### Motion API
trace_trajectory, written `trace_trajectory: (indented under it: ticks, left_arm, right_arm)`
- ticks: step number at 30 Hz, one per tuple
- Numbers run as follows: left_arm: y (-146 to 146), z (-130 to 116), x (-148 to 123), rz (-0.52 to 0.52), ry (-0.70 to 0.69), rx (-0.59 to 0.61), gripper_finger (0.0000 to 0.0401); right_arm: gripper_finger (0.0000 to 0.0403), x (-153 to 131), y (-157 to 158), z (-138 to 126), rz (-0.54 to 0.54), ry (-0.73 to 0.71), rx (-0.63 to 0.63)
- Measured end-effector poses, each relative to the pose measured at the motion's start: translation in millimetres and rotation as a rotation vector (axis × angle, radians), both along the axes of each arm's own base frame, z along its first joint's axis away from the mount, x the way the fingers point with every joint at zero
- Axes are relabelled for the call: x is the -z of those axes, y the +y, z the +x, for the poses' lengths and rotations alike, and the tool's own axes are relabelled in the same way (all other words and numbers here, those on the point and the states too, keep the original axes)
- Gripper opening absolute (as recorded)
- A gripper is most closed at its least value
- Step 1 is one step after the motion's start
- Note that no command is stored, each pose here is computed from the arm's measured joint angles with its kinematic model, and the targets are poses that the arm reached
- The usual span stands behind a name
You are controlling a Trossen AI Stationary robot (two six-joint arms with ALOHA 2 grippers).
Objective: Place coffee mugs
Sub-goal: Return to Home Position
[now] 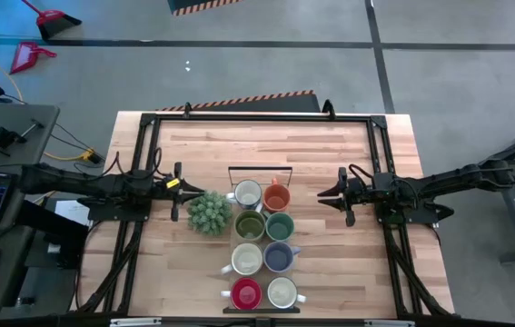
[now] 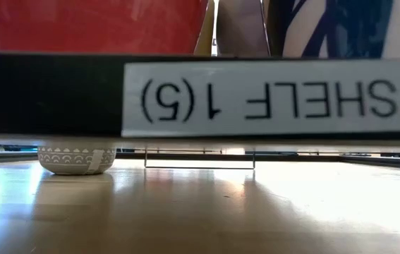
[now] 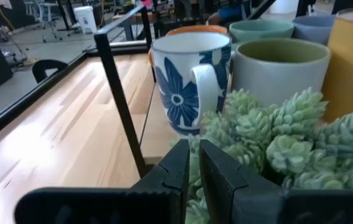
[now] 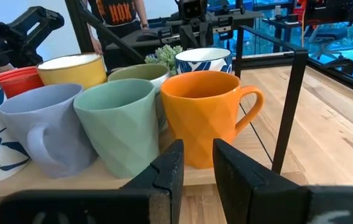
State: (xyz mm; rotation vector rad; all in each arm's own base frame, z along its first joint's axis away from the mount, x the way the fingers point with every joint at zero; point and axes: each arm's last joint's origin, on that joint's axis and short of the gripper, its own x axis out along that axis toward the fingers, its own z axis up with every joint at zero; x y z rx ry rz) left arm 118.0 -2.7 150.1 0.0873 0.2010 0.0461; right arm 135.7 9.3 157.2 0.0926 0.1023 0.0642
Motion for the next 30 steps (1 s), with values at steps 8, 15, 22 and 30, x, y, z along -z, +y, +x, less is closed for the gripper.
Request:
trace_trajectory:
  ticks: [8, 15, 22, 30]
  left_arm:
    - [3, 0, 1, 0.007, 0.007, -0.012, 0.0025]
    - [5, 0, -2, 0.011, -0.018, 0.013, 0.0025]
    - [5, 0, -1, 0.023, -0.013, 0.015, 0.0025]
    - [5, 0, -2, 0.024, -0.019, -0.006, 0.0025]
  right_arm:
    - [0.0073, 0, 0, 0, 0.005, 0.002, 0.0]
    - [0.0073, 3, 0, 0, 0.121, 0.037, 0.014]
    - [0.0073, 10, 0, -2, 0.15, 0.12, 0.024]
    - [0.0073, 12, 0, -2, 0.167, 0.135, 0.028]
